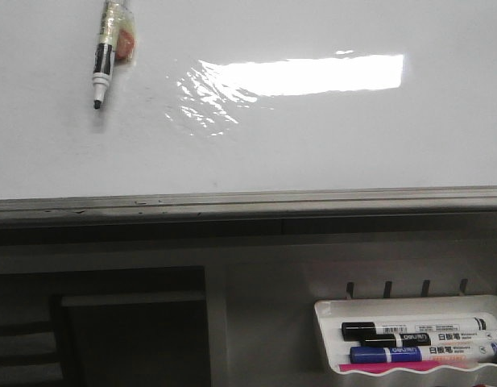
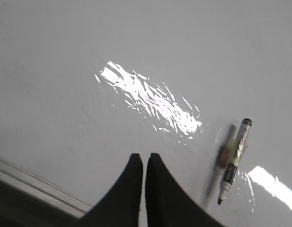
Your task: Write number 7 on whiteboard
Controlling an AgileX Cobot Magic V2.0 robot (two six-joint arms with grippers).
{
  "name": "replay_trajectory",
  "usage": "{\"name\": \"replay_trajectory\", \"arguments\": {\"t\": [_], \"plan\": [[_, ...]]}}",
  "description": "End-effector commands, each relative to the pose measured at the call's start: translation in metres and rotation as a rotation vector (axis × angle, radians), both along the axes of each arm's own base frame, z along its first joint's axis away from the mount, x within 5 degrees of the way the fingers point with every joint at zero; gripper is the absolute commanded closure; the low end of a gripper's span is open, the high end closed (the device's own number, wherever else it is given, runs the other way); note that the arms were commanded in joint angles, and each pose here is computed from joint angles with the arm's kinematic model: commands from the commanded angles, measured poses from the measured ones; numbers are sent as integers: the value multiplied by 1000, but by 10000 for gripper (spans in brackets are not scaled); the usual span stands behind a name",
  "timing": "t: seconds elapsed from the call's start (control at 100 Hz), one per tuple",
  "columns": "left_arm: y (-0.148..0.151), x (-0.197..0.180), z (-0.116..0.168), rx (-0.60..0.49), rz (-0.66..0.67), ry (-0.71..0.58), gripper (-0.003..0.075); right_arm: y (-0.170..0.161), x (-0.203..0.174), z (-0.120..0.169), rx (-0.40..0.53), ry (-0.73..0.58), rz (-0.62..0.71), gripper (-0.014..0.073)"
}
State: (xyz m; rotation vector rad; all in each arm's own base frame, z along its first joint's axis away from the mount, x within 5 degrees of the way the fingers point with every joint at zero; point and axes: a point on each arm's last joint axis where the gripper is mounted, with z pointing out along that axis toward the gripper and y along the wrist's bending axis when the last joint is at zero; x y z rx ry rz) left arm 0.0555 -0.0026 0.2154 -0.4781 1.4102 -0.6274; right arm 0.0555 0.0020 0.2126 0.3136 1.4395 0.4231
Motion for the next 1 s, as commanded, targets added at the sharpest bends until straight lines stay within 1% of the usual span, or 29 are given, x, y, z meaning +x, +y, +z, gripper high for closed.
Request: {"name": "replay_trajectory", "arguments": {"t": [0.0, 0.07, 0.14, 0.19, 0.26, 0.31, 0.4, 0.49, 0.57, 0.65, 0.77, 0.82, 0.88, 0.93, 0.99], "plan": [[4, -2, 1, -106, 28, -49, 741, -2, -2, 5, 62, -46, -16, 658], [1, -5, 12, -94, -8, -56, 741, 2, -4, 12, 23, -23, 20, 654], [-3, -7, 26, -44, -48, -55, 741, 6, -5, 22, -41, 12, 59, 640], [-7, -9, 37, 20, -80, -40, 741, 8, -5, 33, -80, 41, 84, 637], [-11, -8, 54, 134, -115, -5, 741, 12, 0, 45, -142, 118, 120, 637], [-13, -5, 66, 233, -132, 42, 741, 14, 7, 53, -181, 201, 149, 637], [-16, 1, 89, 356, -160, 114, 741, 18, 19, 69, -237, 322, 196, 638], [-17, 10, 108, 421, -184, 175, 741, 21, 35, 82, -254, 420, 233, 638], [-20, 17, 120, 484, -214, 211, 741, 22, 46, 94, -258, 462, 253, 638], [-21, 24, 127, 511, -235, 240, 740, 24, 55, 103, -260, 489, 266, 638], [-24, 34, 130, 548, -268, 271, 736, 25, 65, 107, -271, 519, 278, 635], [-26, 37, 131, 570, -289, 270, 708, 25, 67, 108, -275, 522, 279, 614], [-29, 41, 130, 567, -323, 265, 624, 26, 68, 108, -286, 518, 288, 552], [-31, 44, 130, 551, -350, 261, 538, 26, 68, 108, -289, 517, 294, 462], [-34, 49, 130, 515, -376, 260, 424, 26, 69, 108, -290, 516, 295, 315]]}}
